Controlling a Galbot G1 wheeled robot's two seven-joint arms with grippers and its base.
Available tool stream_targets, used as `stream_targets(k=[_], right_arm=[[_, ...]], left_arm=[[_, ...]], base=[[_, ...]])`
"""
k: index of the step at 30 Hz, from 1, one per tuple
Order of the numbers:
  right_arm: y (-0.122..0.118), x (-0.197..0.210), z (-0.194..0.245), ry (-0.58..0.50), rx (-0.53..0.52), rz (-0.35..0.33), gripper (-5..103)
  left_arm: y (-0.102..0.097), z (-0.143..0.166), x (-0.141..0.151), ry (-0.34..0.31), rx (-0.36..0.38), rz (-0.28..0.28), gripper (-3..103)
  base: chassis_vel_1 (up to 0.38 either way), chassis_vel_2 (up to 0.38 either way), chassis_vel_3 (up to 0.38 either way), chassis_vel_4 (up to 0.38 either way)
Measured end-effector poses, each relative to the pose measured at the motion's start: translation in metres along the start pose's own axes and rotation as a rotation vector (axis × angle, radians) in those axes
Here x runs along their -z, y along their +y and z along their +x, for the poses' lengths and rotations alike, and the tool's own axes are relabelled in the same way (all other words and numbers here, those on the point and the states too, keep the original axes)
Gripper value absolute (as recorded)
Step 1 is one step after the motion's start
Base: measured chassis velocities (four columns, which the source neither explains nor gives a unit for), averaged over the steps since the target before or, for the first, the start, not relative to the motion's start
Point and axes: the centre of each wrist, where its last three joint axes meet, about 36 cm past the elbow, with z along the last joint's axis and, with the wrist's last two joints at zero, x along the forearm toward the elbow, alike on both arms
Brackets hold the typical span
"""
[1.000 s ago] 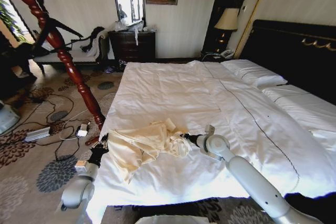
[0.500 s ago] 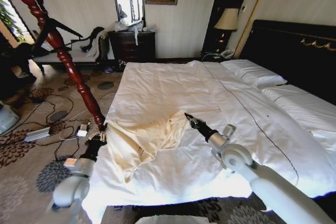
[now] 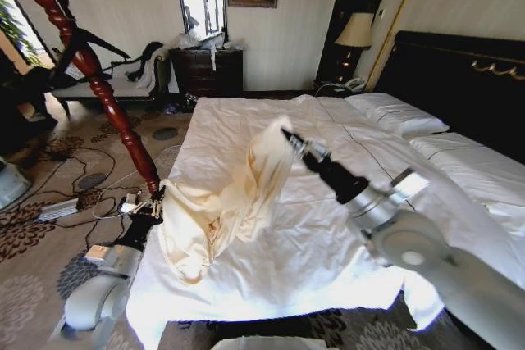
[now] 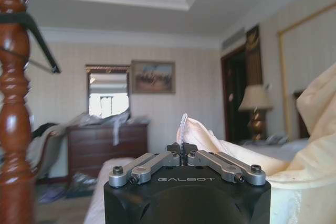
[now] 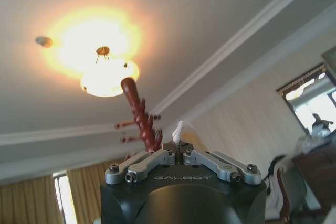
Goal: Pick up the clothes from the bed and hang them on the clothes hanger.
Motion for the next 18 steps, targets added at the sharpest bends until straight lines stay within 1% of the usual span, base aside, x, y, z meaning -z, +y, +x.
stream_targets(k=[1, 2, 3, 4, 5, 6, 7, 8, 9, 11, 13, 15, 17, 18], right_arm=[[-0.008, 0.005, -0.007, 0.004, -0.050, 0.019, 1], [-0.017, 0.007, -0.011, 0.031, -0.123, 0.036, 1], [-0.028, 0.006, -0.015, 0.066, -0.209, 0.047, 1], [-0.048, 0.000, -0.016, 0.141, -0.378, 0.059, 1], [-0.048, 0.000, -0.016, 0.141, -0.378, 0.059, 1], [-0.063, -0.007, -0.012, 0.212, -0.497, 0.064, 1], [-0.065, -0.009, -0.011, 0.228, -0.519, 0.066, 1], [-0.071, -0.018, -0.004, 0.278, -0.574, 0.067, 1], [-0.071, -0.018, -0.004, 0.278, -0.574, 0.067, 1], [-0.072, -0.023, -0.001, 0.297, -0.586, 0.066, 1], [-0.070, -0.025, 0.000, 0.301, -0.579, 0.068, 1], [-0.069, -0.025, 0.000, 0.294, -0.569, 0.068, 1], [-0.069, -0.024, 0.000, 0.251, -0.518, 0.079, 1], [-0.069, -0.023, -0.001, 0.214, -0.471, 0.090, 1]], left_arm=[[0.005, -0.004, 0.000, -0.004, 0.019, 0.046, 1], [0.011, -0.007, -0.005, 0.010, 0.041, 0.072, 1], [0.019, -0.010, -0.016, 0.040, 0.071, 0.082, 1], [0.030, -0.010, -0.042, 0.098, 0.103, 0.059, 1], [0.030, -0.010, -0.042, 0.098, 0.103, 0.059, 1], [0.033, -0.007, -0.067, 0.156, 0.093, 0.013, 1], [0.031, -0.005, -0.072, 0.168, 0.084, 0.002, 1], [0.020, 0.002, -0.086, 0.207, 0.040, -0.026, 1], [0.020, 0.002, -0.086, 0.207, 0.040, -0.026, 1], [0.011, 0.005, -0.089, 0.216, 0.018, -0.029, 1], [0.003, 0.005, -0.085, 0.203, 0.002, -0.024, 1], [0.001, 0.004, -0.082, 0.191, 0.001, -0.023, 1], [0.004, 0.000, -0.065, 0.145, 0.017, -0.016, 1], [0.007, -0.003, -0.052, 0.114, 0.028, -0.011, 1]], base=[[0.000, 0.000, 0.000, 0.000], [0.000, 0.000, 0.000, 0.000], [0.000, 0.000, 0.000, 0.000], [0.000, 0.000, 0.000, 0.000], [0.000, 0.000, 0.000, 0.000], [0.000, 0.000, 0.000, 0.000], [0.000, 0.000, 0.000, 0.000], [0.000, 0.000, 0.000, 0.000], [0.000, 0.000, 0.000, 0.000], [0.000, 0.000, 0.000, 0.000], [0.000, 0.000, 0.000, 0.000], [0.000, 0.000, 0.000, 0.000], [0.000, 0.000, 0.000, 0.000], [0.000, 0.000, 0.000, 0.000]])
